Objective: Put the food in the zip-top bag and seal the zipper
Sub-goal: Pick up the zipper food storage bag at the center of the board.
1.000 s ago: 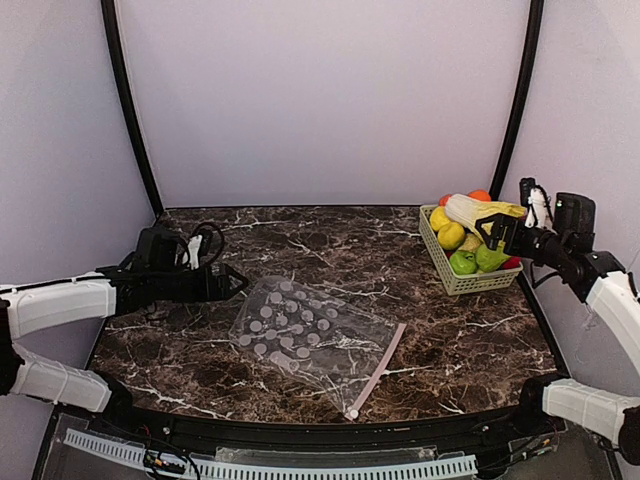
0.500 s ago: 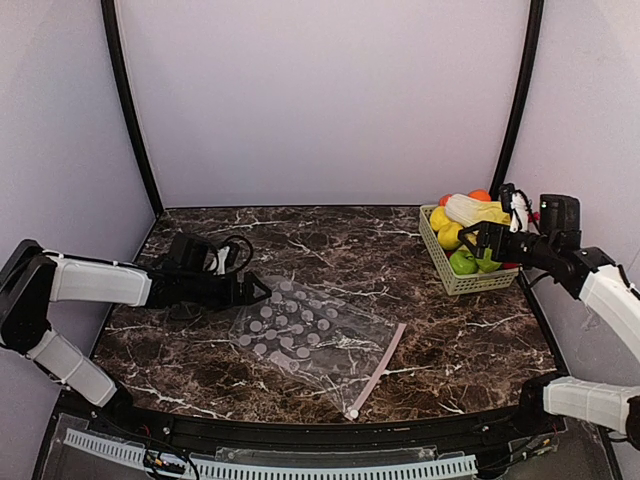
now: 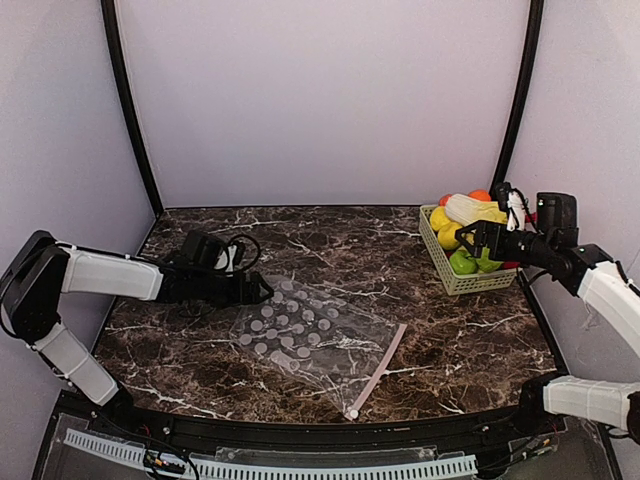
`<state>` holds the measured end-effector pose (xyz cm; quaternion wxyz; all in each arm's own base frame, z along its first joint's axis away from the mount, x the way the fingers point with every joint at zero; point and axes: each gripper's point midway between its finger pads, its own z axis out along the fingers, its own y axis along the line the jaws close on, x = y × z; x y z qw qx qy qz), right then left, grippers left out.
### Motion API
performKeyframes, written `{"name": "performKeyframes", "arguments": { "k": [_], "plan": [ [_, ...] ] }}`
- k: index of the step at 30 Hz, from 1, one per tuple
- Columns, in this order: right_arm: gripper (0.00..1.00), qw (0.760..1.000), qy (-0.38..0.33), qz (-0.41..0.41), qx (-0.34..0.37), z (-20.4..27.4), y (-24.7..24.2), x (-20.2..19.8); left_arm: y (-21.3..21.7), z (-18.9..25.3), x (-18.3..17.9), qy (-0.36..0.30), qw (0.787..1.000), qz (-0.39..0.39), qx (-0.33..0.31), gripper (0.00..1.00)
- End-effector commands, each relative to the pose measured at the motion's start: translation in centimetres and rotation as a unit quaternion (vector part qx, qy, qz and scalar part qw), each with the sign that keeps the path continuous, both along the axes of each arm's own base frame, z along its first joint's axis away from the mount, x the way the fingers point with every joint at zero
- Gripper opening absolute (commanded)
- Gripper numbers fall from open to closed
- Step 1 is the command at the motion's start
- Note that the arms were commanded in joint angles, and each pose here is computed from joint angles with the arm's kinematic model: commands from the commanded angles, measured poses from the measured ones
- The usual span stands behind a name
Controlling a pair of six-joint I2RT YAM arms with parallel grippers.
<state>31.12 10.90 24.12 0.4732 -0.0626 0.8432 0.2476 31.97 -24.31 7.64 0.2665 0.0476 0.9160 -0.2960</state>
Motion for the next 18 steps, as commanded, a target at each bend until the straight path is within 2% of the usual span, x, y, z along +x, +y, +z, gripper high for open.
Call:
{"name": "performKeyframes", "arguments": {
  "k": [1,11,15,17,18],
  "plan": [
    [0.99,1.0,-0.022,0.012,-0.001,1.4,0.4,-0.2,0.5,-0.9,-0.1,0.012,1.0,0.012,0.02,0.89],
    [0.99,1.0,-0.019,0.015,-0.001,1.5,0.5,-0.4,0.1,-1.5,0.2,0.019,1.0,0.013,0.013,0.69],
    [0.99,1.0,-0.015,0.016,-0.003,1.3,0.5,-0.3,0.4,-1.9,0.2,0.021,0.999,0.016,0.022,0.54],
    [0.99,1.0,-0.013,0.017,-0.004,1.3,0.6,-0.3,0.3,-1.7,0.2,0.018,1.0,0.015,0.021,0.45],
    [0.99,1.0,-0.011,0.018,-0.004,1.3,0.6,-0.2,0.3,-1.7,0.2,0.016,1.0,0.013,0.019,0.37]
  ]
}}
